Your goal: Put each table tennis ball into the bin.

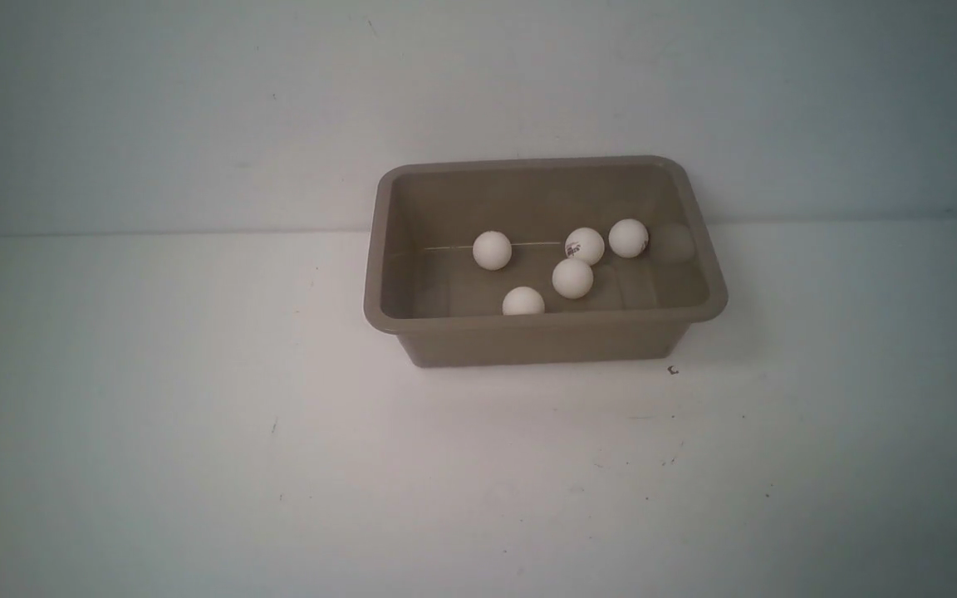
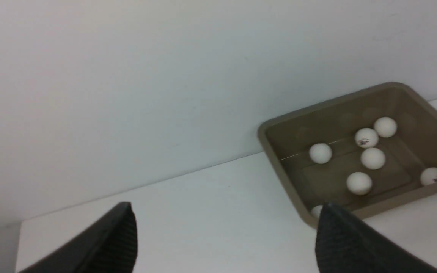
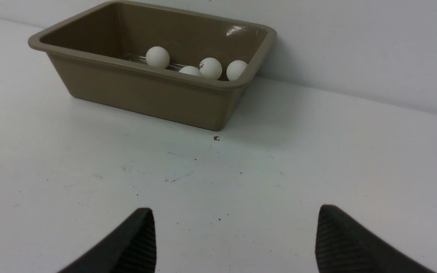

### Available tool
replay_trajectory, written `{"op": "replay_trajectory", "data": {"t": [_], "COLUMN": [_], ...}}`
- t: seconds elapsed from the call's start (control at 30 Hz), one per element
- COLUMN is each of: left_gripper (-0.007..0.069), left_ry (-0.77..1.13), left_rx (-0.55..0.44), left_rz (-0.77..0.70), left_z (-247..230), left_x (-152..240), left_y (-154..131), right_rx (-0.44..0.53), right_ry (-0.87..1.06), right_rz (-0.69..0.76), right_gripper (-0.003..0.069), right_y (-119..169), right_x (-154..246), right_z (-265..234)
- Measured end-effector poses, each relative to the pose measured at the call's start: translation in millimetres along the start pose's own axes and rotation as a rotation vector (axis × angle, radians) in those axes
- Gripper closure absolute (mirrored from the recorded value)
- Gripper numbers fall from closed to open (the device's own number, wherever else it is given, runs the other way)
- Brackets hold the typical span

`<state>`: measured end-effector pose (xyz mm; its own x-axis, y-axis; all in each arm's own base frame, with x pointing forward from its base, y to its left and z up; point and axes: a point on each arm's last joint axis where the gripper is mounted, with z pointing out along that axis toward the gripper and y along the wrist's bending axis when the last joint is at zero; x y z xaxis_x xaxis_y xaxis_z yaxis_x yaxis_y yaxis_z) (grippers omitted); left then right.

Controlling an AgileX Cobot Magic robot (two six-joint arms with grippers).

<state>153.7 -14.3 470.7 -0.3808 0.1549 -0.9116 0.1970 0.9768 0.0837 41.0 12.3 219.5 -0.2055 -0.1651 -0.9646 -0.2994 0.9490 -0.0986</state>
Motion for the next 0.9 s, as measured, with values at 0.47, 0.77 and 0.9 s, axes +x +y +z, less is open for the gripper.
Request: {"op": "replay_trajectory", "data": {"t": [0.47,0.77,0.9], "left_gripper": [0.0053,0.0053,0.0053], "left_ry": [0.07,0.005,-0.031], "left_rx": [-0.115,-0.115,-0.104], "left_rz": [-0.156,-0.187,-0.16], "left_z": [66.0,50.4,39.4], "left_x": [266.5,293.7,295.9], "left_y": [-20.6,-27.4,-30.5], "right_rx": [0.0,0.0,0.0], "right_ry": [0.0,0.0,0.0], "right_rz": [0.0,0.0,0.0], "right_gripper": [0.0146,0.0146,0.0146], "right_y": [0.0,0.0,0.0], "right_x": [0.0,0.0,0.0], "right_z": [0.0,0.0,0.0]}}
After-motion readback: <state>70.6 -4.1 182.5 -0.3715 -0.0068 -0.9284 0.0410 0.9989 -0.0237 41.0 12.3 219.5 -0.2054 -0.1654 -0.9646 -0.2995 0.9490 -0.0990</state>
